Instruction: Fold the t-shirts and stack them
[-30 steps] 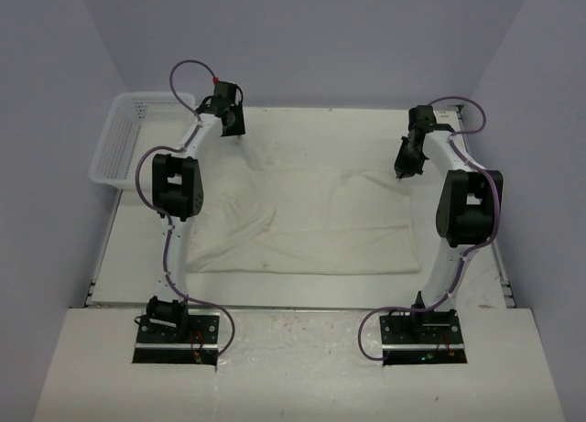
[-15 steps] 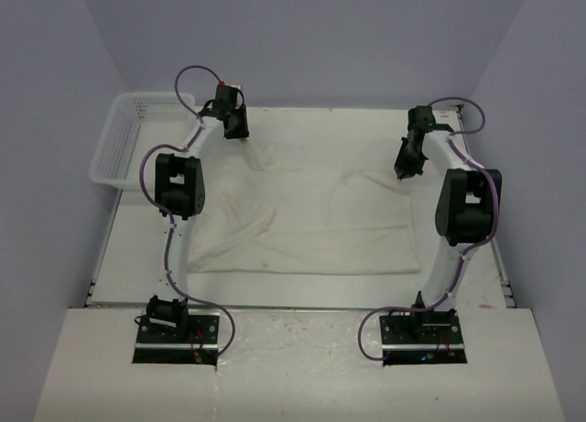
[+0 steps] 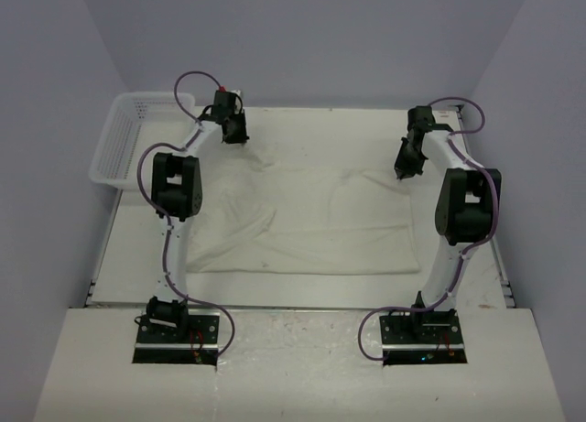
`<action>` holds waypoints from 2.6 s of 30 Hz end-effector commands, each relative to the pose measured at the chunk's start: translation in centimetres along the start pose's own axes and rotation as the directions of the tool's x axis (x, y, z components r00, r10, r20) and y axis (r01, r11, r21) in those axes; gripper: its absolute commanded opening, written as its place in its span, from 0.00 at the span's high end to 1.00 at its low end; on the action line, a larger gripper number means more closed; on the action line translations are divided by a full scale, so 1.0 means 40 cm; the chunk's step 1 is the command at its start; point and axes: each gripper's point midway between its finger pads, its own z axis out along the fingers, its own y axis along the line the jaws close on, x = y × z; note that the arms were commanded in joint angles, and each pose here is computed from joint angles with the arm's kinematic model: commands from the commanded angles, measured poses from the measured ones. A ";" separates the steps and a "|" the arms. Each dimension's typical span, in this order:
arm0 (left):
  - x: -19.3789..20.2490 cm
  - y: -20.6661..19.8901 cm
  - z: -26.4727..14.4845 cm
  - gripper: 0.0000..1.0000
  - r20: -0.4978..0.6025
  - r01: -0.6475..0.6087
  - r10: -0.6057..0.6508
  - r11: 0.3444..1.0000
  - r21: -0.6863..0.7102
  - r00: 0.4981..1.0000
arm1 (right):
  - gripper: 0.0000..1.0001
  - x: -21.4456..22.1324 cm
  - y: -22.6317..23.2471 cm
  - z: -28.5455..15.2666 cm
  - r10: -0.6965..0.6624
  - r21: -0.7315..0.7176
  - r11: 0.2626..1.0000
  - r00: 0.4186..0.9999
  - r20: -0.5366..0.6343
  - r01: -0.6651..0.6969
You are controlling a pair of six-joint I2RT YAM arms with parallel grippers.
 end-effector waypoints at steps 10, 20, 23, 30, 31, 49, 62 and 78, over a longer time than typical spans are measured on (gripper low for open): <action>-0.131 -0.132 -0.297 1.00 0.234 -0.015 -0.021 0.988 0.153 0.972 | 1.00 -0.029 0.016 -0.002 -0.010 -0.015 1.000 1.000 0.019 0.010; -0.057 -0.162 -0.384 1.00 0.226 -0.003 -0.032 0.989 0.150 0.974 | 1.00 -0.012 0.020 -0.013 0.003 -0.032 0.999 1.000 0.004 -0.003; -0.032 -0.149 -0.412 1.00 0.233 0.010 -0.038 0.993 0.122 0.972 | 1.00 -0.003 0.019 -0.018 0.012 -0.037 0.999 1.000 0.002 -0.012; -0.009 -0.104 -0.492 1.00 0.282 0.057 -0.069 0.997 0.052 0.957 | 1.00 0.006 0.010 -0.046 0.059 -0.029 0.998 0.998 0.023 -0.058; -0.010 -0.101 -0.512 1.00 0.295 0.057 -0.069 0.997 0.049 0.953 | 1.00 0.011 0.006 -0.045 0.063 -0.024 0.998 0.998 0.023 -0.063; 0.079 -0.060 -0.613 1.00 0.285 0.080 -0.082 0.997 0.019 0.955 | 1.00 0.031 -0.062 -0.124 0.115 0.061 0.990 0.986 0.117 -0.123; 0.167 -0.036 -0.673 1.00 0.275 0.093 -0.094 0.996 0.017 0.957 | 1.00 0.053 -0.078 -0.159 0.123 0.055 0.990 0.982 0.145 -0.132; 0.226 0.001 -0.739 1.00 0.278 0.102 -0.092 0.995 -0.021 0.956 | 1.00 0.134 -0.074 -0.185 0.104 0.044 0.993 0.985 0.136 -0.111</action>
